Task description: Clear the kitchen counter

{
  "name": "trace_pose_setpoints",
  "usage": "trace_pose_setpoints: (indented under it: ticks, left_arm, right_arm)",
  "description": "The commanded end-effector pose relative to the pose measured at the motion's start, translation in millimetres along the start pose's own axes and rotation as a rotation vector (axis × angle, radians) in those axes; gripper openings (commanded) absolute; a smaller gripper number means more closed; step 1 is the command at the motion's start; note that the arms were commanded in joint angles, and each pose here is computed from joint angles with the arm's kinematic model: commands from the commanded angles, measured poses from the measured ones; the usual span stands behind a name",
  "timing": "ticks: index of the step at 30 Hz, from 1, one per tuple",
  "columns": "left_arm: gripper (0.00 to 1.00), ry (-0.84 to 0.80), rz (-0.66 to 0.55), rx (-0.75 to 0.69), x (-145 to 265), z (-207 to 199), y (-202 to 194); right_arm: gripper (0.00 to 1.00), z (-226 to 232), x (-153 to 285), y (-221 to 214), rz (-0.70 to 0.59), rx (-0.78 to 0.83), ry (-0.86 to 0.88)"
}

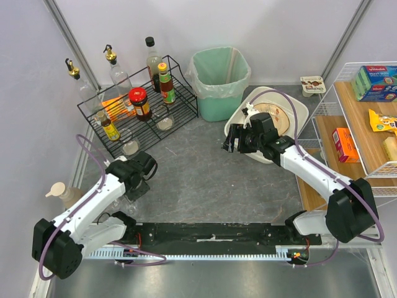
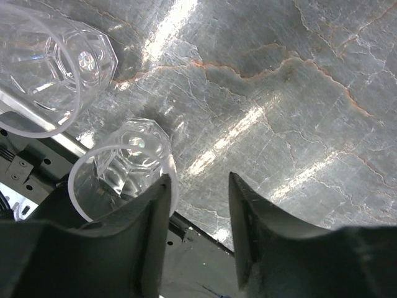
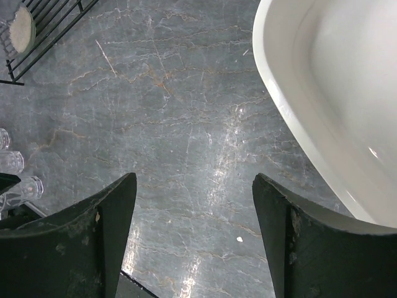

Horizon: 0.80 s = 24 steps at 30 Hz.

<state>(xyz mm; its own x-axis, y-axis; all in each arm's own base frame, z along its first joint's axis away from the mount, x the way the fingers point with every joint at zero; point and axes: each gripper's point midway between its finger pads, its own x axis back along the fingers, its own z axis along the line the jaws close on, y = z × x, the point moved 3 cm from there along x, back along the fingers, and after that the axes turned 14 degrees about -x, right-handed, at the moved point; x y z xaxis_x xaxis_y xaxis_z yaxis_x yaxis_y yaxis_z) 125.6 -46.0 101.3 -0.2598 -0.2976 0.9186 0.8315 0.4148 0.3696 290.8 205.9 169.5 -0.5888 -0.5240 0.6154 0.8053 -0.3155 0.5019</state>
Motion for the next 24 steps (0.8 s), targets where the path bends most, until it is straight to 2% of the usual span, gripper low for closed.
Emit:
trace_pose_setpoints:
  ticks: [1,9,11,13,14,18,24]
  left_arm:
    - [0.44,0.02,-0.063,0.038,-7,-3,10]
    - [0.25,0.033,-0.062,0.025,-9,-3,11]
    - [0.17,0.036,-0.064,0.021,-9,-2,11]
    - [0.04,0.039,-0.066,0.019,-9,-1,11]
    - [0.01,0.041,-0.066,0.017,-8,0,11]
    - [0.02,0.009,-0.063,-0.014,0,-5,16]
    - [0.01,-0.271,-0.142,-0.146,41,-46,43]
  right_arm:
    - [0.82,5,7,2,-0.022,-0.002,0.017]
    - [0.82,3,10,9,-0.048,0.014,-0.007]
    - [0.82,4,11,11,-0.055,0.018,-0.009]
    - [0.82,5,11,12,-0.056,0.019,-0.008]
    - [0.82,5,12,12,-0.06,0.021,-0.009]
    - [0.82,5,13,13,-0.062,0.023,-0.012]
    - [0.84,18,18,6,-0.017,0.033,0.071]
